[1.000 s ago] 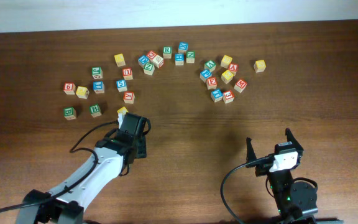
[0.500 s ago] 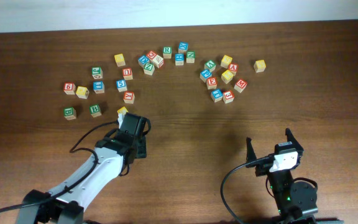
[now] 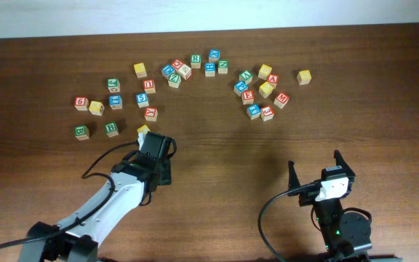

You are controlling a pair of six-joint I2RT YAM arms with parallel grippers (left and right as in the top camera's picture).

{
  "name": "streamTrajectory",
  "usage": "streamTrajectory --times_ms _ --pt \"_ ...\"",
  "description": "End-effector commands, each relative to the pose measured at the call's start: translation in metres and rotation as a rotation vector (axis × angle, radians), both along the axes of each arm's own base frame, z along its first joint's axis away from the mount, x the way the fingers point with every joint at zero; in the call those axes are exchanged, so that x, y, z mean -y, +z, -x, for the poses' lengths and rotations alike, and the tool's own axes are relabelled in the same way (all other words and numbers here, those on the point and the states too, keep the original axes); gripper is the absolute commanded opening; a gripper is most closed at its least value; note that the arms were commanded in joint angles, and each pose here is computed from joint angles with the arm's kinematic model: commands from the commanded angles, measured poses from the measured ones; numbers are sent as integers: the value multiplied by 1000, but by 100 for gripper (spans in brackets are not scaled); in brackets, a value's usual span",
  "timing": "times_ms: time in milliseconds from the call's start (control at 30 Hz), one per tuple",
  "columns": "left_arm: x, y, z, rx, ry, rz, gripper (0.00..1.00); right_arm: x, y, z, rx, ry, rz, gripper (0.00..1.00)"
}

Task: Spell out ICRA

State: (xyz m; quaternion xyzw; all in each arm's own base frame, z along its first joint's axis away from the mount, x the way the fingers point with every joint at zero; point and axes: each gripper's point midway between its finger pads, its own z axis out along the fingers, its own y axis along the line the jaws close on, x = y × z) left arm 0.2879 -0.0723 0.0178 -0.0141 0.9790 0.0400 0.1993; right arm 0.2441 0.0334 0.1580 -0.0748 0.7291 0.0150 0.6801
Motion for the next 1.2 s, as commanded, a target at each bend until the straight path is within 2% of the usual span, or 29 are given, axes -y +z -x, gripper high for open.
streamTrajectory --times_ms 0,1167 --pt "-2 -4 3 -7 4 -15 56 2 -3 0 -7 -7 -11 98" --pt "-2 -3 3 -7 4 -16 64 2 -3 0 -7 -7 -11 98"
